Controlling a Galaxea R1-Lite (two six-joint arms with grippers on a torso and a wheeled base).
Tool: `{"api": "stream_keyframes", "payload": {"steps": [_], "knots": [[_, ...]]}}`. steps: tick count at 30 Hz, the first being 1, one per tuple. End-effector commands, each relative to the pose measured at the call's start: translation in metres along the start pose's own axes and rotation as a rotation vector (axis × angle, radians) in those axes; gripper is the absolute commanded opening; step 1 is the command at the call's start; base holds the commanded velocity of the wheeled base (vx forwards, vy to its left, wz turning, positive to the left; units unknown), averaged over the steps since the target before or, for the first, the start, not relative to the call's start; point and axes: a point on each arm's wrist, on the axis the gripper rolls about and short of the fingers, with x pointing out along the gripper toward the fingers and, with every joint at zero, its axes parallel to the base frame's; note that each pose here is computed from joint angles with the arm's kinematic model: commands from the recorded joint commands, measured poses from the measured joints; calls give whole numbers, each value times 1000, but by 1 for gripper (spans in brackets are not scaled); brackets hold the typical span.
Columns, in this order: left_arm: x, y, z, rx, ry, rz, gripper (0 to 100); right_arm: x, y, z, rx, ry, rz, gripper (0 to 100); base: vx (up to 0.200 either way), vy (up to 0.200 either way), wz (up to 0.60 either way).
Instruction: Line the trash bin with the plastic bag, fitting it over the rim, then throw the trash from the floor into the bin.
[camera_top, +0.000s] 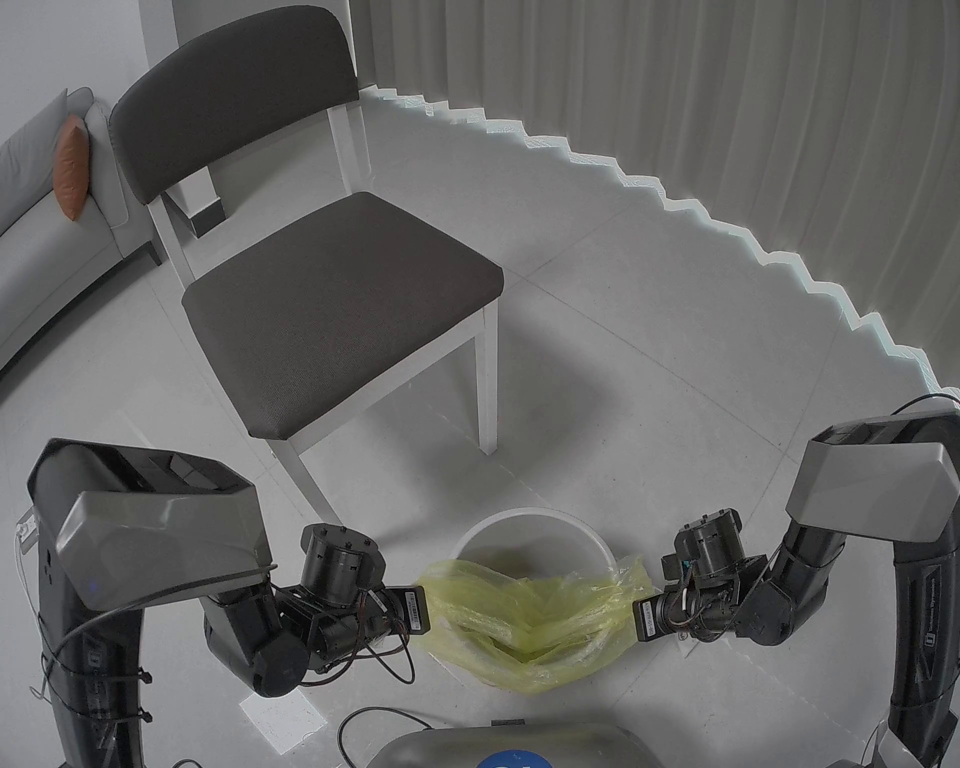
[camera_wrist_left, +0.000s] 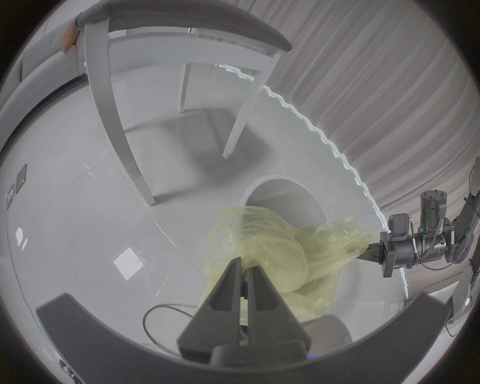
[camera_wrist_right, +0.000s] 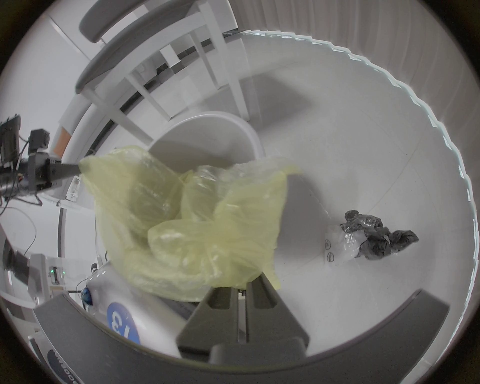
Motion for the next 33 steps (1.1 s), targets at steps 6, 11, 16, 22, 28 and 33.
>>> {"api": "stream_keyframes", "payload": {"steps": [6, 11, 16, 22, 28, 33], "knots": [[16, 24, -8, -35, -17, 41, 0, 3, -26, 2, 55, 3, -49, 0, 0, 0, 0], [10, 23, -3, -39, -38, 32, 0, -12, -28, -1, 60, 5, -55, 0, 0, 0, 0], [11, 26, -3, -43, -39, 16, 0, -20, -34, -7, 61, 24, -68, 0, 0, 0, 0], [11, 34, -8, -53, -29, 38, 0, -18, -47, -13, 73, 43, -84, 0, 0, 0, 0], [7, 38, -1, -57, -74, 34, 0, -19, -51, -9, 84, 16, -54, 0, 0, 0, 0], [9, 23, 0, -37, -83, -7, 0, -19, -45, -8, 65, 1, -38, 0, 0, 0, 0]]}}
